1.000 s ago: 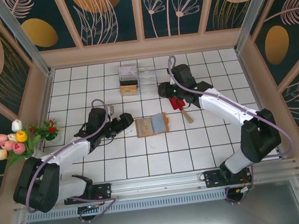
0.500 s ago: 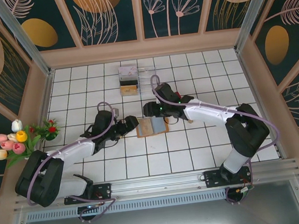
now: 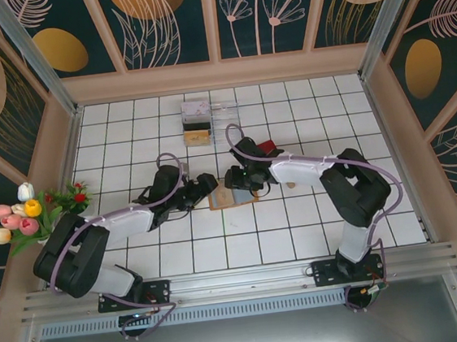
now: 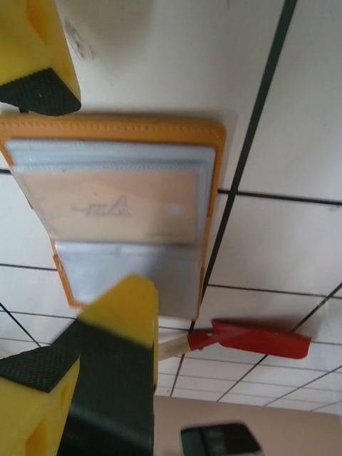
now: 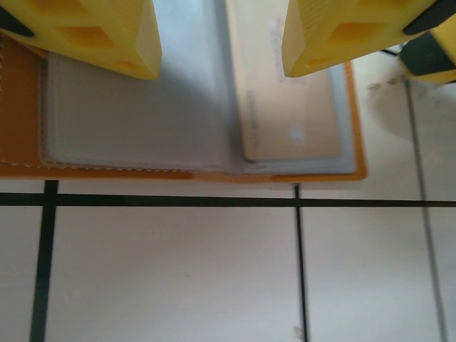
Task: Take the credit cards out of the card holder
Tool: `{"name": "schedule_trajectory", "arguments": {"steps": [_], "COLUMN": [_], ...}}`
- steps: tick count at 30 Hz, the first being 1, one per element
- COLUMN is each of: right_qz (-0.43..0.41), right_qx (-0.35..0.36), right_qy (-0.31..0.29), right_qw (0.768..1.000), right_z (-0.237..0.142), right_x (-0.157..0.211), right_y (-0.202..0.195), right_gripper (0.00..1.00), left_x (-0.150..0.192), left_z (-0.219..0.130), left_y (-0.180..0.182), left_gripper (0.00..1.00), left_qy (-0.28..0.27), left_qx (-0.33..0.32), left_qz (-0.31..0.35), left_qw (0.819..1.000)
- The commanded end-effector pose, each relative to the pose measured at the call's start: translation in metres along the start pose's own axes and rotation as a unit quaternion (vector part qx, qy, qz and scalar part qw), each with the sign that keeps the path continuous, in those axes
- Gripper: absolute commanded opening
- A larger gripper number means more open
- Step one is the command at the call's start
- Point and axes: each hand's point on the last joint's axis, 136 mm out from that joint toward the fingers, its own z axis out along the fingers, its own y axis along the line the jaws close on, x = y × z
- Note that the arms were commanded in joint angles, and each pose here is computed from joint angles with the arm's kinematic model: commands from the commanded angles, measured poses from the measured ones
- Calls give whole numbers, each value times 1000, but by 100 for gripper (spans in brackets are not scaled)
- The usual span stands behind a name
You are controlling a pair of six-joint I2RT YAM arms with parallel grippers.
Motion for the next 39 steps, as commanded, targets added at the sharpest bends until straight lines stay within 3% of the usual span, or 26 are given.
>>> {"name": "schedule_trajectory", "arguments": {"steps": [1,8,11,22,26,32,39], "right_qz": [14,26,25,26,27,25,23], "right_qx": [34,37,30,-22,-21,9,4], "right_qy": [8,23,32,50,42,-5,1], "right_qw": [999,999,999,998,999,1000,1000], "right_z": [5,16,17,18,12,-11,-11], "right_x": [2,13,15,21,16,-4,-1], "right_y": [-11,-19,-16,14,20,7,7], "right_gripper": [48,46,44,44,44,44,44], "left_x": [-7,-5,-7,-25,-27,-12,-5], "left_z": [7,18,18,0,-6,2,12], "left_y": [-23,-18,-19,3,0,-8,-2], "left_gripper": [77,52,46,46,46,42,40], "left_qy": [-4,3,2,-43,-52,-12,11], "left_qx": [30,27,25,-73,-69,-26,-25], "left_qz": [-4,-25,-19,34,36,27,26], "left_qw": [1000,999,1000,996,996,999,999]}}
